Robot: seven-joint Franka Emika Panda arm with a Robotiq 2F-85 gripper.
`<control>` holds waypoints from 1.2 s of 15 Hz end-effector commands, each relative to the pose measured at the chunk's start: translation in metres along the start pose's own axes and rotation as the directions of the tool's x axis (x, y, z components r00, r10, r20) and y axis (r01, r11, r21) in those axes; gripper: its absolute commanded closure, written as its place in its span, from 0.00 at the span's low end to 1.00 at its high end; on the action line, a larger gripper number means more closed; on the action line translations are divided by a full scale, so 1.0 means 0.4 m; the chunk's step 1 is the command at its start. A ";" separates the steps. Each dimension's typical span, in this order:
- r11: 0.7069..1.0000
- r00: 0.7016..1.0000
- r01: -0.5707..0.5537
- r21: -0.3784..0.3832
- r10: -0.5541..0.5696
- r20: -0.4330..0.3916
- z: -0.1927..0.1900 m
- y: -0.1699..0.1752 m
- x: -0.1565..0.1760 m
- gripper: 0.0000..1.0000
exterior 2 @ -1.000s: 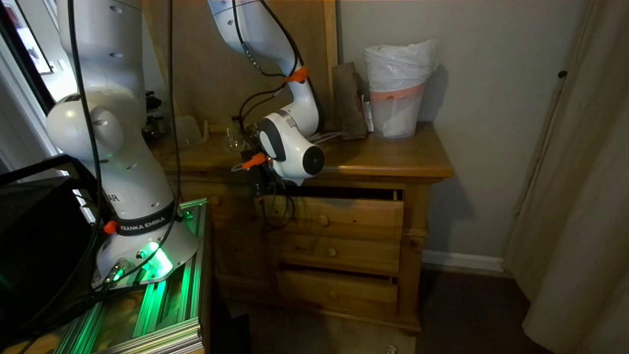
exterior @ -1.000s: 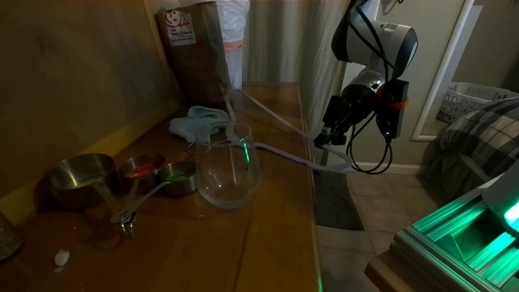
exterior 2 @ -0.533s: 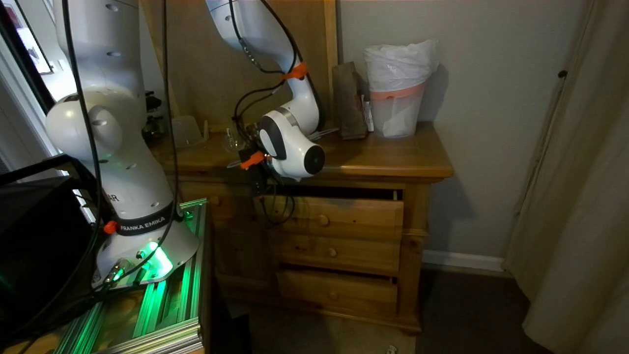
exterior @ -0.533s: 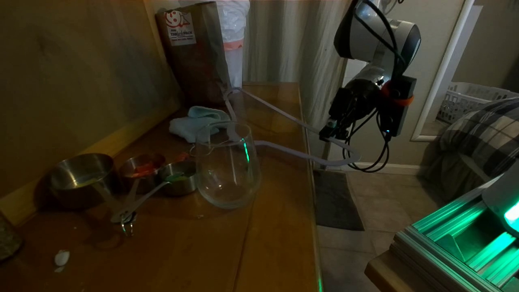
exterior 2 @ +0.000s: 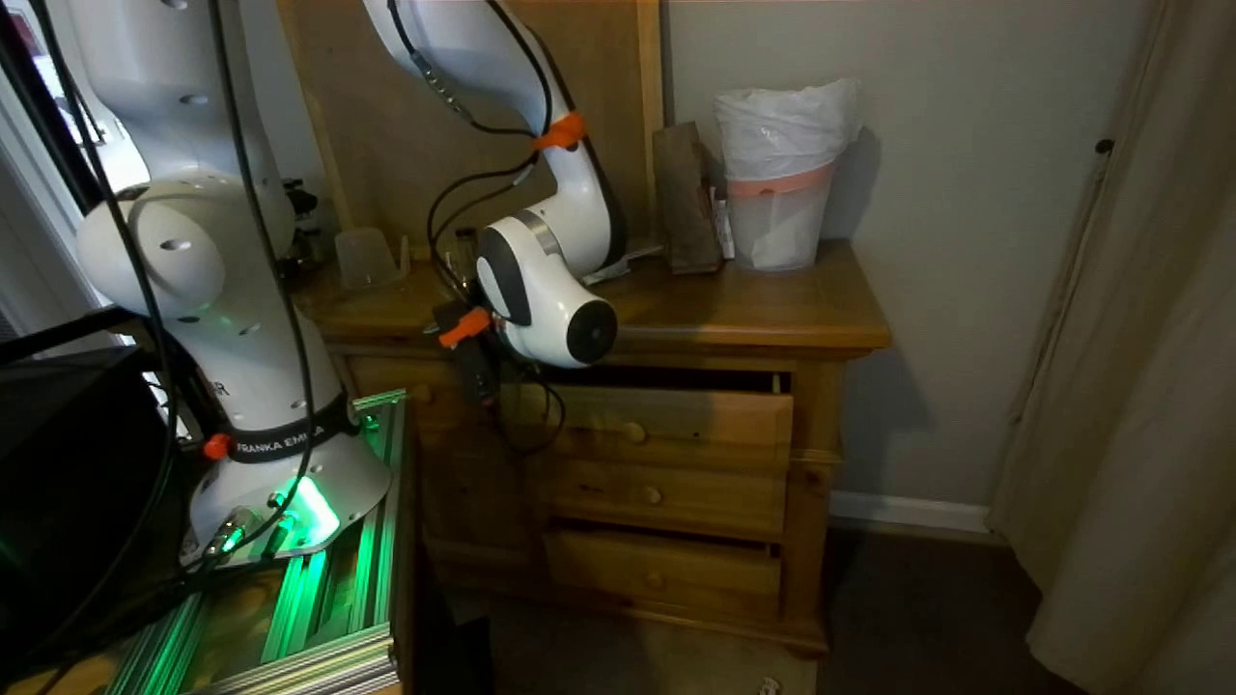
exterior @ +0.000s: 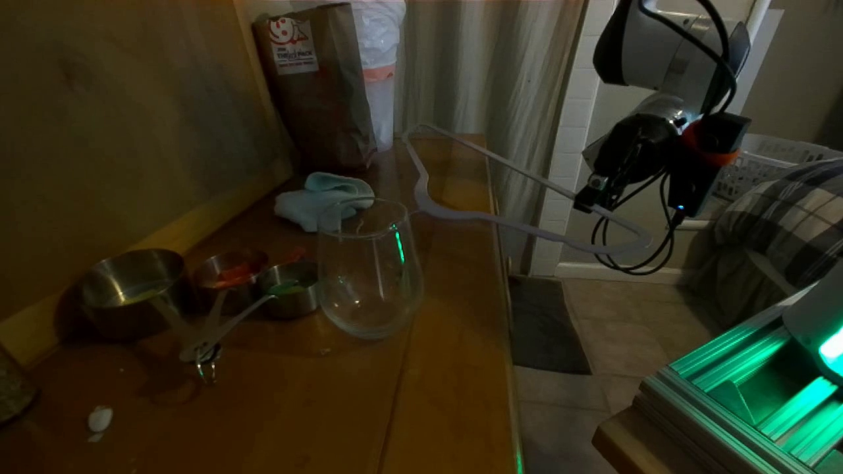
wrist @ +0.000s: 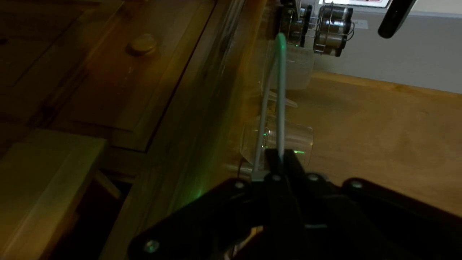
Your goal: Pick up the white coat hanger and hang it on the top right drawer handle
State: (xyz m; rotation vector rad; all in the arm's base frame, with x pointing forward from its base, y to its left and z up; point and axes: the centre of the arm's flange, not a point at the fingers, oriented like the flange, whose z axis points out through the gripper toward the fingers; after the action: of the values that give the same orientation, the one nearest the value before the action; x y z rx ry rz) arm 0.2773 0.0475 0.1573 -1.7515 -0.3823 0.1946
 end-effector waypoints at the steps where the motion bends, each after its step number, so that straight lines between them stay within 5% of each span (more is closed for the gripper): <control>1: 1.000 1.000 0.000 -0.001 0.000 -0.014 -0.012 0.002 0.000 0.95; 7: 1.000 1.000 -0.006 -0.013 0.006 -0.024 -0.030 -0.014 0.002 0.99; 11: 0.993 0.999 -0.023 0.112 0.026 -0.020 -0.066 -0.047 -0.079 0.99; 18: 0.982 0.994 -0.094 0.161 0.101 -0.033 -0.221 0.014 -0.253 0.99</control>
State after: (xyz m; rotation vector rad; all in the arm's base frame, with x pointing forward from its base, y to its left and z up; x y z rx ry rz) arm 0.2441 -0.0372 0.1679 -1.6395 -0.2795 0.2379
